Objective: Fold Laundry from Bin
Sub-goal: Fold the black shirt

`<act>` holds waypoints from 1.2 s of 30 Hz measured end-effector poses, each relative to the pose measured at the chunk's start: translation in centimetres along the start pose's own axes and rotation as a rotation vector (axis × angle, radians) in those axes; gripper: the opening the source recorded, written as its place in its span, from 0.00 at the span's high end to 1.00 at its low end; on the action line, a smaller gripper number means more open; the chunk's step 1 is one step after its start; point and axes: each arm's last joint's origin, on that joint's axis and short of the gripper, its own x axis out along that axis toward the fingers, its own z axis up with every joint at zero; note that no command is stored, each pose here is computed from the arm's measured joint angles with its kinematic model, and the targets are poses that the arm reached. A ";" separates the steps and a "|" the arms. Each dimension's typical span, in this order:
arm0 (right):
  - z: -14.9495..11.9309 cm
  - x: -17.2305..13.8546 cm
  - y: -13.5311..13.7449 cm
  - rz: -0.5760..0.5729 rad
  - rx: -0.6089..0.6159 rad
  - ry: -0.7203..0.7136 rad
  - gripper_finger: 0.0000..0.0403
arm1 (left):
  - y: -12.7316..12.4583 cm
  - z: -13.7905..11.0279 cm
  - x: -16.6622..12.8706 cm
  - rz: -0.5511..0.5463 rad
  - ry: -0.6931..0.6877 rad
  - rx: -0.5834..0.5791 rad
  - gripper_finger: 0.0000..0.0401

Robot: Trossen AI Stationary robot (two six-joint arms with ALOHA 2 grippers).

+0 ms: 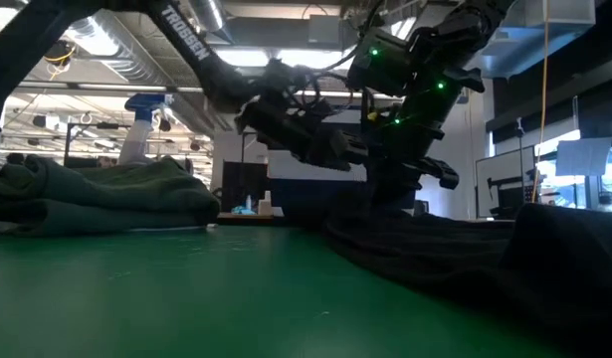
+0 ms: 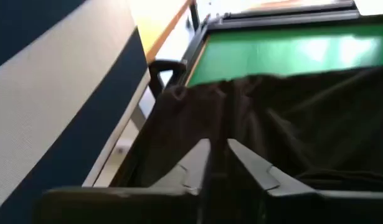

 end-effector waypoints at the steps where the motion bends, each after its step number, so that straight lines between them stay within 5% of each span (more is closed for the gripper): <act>1: 0.0 0.1 -0.1 0.003 0.002 0.021 0.85 | 0.2 0.6 0.1 -0.004 0.025 -0.002 0.85; 10: 2.1 -0.9 -1.7 -0.051 -0.147 0.194 0.53 | 1.9 5.7 -2.2 -0.039 0.309 -0.018 0.62; 18: 4.8 -5.2 -2.7 -0.033 -0.357 0.220 0.45 | 1.8 2.2 -4.0 -0.227 0.592 -0.112 0.59; 26: 3.2 -5.4 -1.8 0.179 -0.472 0.271 0.45 | 0.8 -1.8 -3.4 -0.274 0.583 -0.154 0.61; 31: 1.4 -4.2 -1.3 0.296 -0.453 0.218 0.45 | 0.3 -3.2 -2.4 -0.184 0.478 -0.122 0.61; 36: 0.0 -2.0 -1.7 0.306 -0.438 0.206 0.45 | 1.0 -4.7 -1.3 -0.020 0.523 -0.097 0.61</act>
